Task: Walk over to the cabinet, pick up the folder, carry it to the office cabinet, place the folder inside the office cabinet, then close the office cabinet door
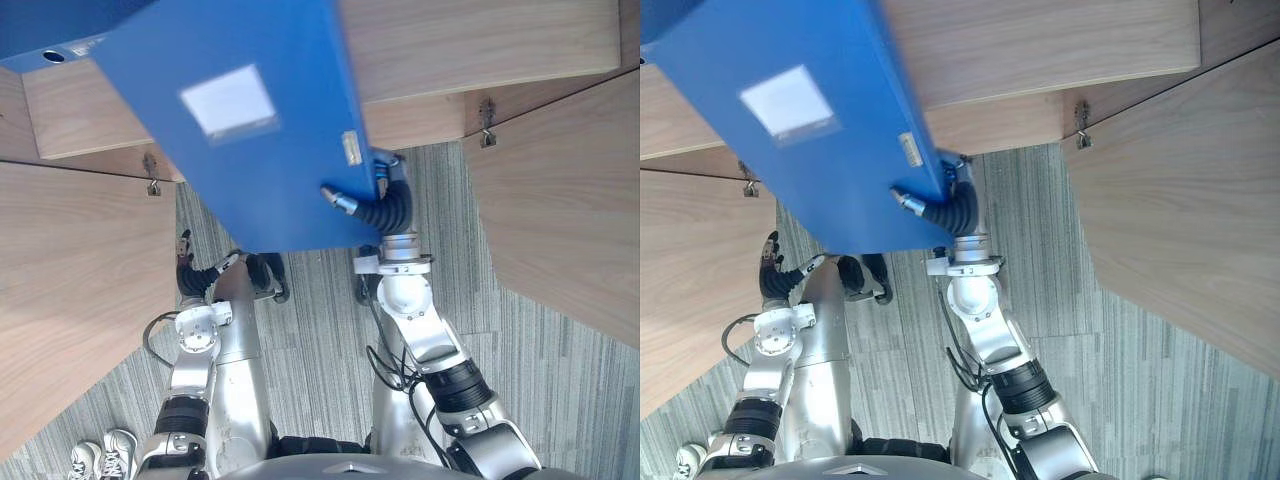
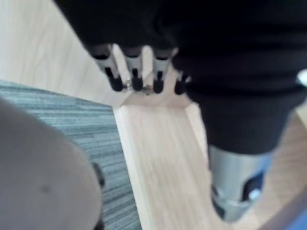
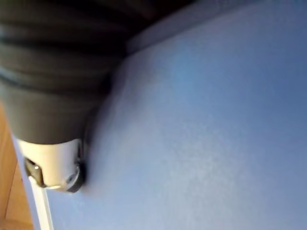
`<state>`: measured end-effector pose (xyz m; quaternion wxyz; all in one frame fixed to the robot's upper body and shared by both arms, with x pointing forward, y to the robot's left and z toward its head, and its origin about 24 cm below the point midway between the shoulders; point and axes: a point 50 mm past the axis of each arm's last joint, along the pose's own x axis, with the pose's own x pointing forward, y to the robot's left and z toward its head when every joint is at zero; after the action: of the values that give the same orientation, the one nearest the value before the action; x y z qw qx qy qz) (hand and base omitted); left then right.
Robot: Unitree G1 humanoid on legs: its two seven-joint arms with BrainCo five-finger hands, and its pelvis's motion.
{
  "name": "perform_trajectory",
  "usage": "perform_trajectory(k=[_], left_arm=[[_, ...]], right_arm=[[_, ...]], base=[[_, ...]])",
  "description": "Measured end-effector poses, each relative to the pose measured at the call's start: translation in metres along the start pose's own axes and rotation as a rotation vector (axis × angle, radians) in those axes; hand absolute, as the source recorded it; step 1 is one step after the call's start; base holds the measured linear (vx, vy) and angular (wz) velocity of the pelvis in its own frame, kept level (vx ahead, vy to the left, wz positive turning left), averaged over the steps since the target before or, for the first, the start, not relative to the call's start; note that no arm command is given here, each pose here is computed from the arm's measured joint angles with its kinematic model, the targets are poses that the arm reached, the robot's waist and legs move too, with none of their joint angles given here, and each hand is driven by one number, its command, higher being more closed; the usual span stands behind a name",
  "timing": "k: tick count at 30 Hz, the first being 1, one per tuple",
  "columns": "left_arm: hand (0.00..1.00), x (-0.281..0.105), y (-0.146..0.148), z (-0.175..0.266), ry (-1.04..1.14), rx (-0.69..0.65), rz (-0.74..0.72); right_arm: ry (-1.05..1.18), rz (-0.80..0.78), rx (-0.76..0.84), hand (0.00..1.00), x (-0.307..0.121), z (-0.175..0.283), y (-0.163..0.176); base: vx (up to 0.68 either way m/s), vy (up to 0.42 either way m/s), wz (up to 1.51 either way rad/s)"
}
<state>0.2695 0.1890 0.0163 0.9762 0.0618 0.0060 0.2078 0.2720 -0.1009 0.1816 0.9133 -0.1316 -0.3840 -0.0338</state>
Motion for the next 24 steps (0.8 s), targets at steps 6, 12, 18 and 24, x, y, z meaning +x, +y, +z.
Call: perform_trajectory(k=[6,12,18,24], left_arm=[[0.00,0.001,0.003,0.001,0.004,-0.027,-0.007],[0.00,0.003,0.007,0.001,0.008,-0.052,-0.001],[0.00,0.002,0.010,-0.001,0.027,-0.080,0.014],[0.00,0.003,0.011,0.001,0.023,-0.121,0.025]], right_arm=[[0.009,-0.029,0.215,1.00,0.011,0.003,-0.012],[-0.021,-0.064,0.377,1.00,0.025,0.010,-0.025],[-0.054,-0.132,0.516,1.00,0.057,0.013,-0.037],[-0.088,-0.224,0.670,1.00,0.101,0.021,-0.055]], base=[[-0.06,-0.050,0.04],[-0.06,-0.050,0.05],[-0.06,-0.057,0.08],[-0.07,-0.063,0.10]])
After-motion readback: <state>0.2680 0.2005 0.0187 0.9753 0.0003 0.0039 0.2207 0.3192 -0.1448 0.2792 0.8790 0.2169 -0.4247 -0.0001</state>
